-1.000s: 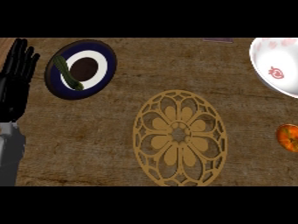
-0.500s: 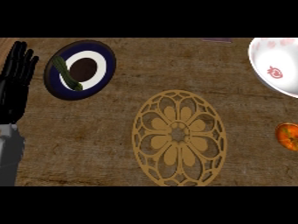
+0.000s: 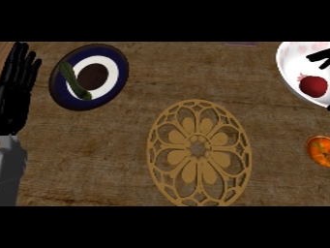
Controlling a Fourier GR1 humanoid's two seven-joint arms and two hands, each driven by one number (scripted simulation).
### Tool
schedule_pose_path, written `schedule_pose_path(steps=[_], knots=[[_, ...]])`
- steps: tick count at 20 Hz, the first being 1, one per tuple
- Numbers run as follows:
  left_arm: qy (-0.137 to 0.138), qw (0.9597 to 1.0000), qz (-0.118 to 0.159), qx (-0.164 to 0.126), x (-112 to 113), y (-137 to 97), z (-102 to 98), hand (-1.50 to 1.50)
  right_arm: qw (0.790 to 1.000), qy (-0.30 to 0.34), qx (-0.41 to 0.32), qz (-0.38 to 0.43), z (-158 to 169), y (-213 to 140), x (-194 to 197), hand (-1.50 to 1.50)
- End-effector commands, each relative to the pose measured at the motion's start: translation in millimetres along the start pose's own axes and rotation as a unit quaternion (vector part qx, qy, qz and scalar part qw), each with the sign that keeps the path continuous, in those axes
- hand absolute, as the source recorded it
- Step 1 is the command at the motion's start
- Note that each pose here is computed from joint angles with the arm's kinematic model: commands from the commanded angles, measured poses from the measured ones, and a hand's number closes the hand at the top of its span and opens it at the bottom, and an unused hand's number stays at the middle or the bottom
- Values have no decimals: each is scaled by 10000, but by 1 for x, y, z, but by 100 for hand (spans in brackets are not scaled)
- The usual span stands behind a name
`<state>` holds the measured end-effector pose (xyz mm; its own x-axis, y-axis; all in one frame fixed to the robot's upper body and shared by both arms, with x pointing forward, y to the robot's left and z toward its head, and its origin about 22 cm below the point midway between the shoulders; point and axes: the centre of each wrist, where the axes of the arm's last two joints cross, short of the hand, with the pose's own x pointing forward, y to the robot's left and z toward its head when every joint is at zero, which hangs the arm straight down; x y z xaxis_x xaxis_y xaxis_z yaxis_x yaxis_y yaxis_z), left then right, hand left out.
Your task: Pick the tomato from the placemat and place it in the bowl
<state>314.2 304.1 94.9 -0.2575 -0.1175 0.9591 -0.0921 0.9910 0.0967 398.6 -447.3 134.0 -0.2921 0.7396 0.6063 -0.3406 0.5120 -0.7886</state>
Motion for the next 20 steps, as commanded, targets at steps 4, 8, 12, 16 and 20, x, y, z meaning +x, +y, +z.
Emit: schedule_pose_path(steps=[4,8,12,16,20], knots=[[84,9999,-21,83,-4,4,3,0,9821,-834,-814,-1477,8,-8,-2,-150],[-67,10000,-5,-52,3,2,-1,0,9663,-692,-1654,-1849,10,-24,4,-150],[-122,9999,26,-59,4,1,-1,0,9559,-312,-2028,-2103,42,-36,-8,-150],[-48,10000,48,-19,-7,0,6,0,9468,-129,-2272,-2278,70,-56,-11,-150],[-198,9998,75,-22,4,-4,-3,0,9359,-233,-2453,-2517,76,-55,-14,-150]])
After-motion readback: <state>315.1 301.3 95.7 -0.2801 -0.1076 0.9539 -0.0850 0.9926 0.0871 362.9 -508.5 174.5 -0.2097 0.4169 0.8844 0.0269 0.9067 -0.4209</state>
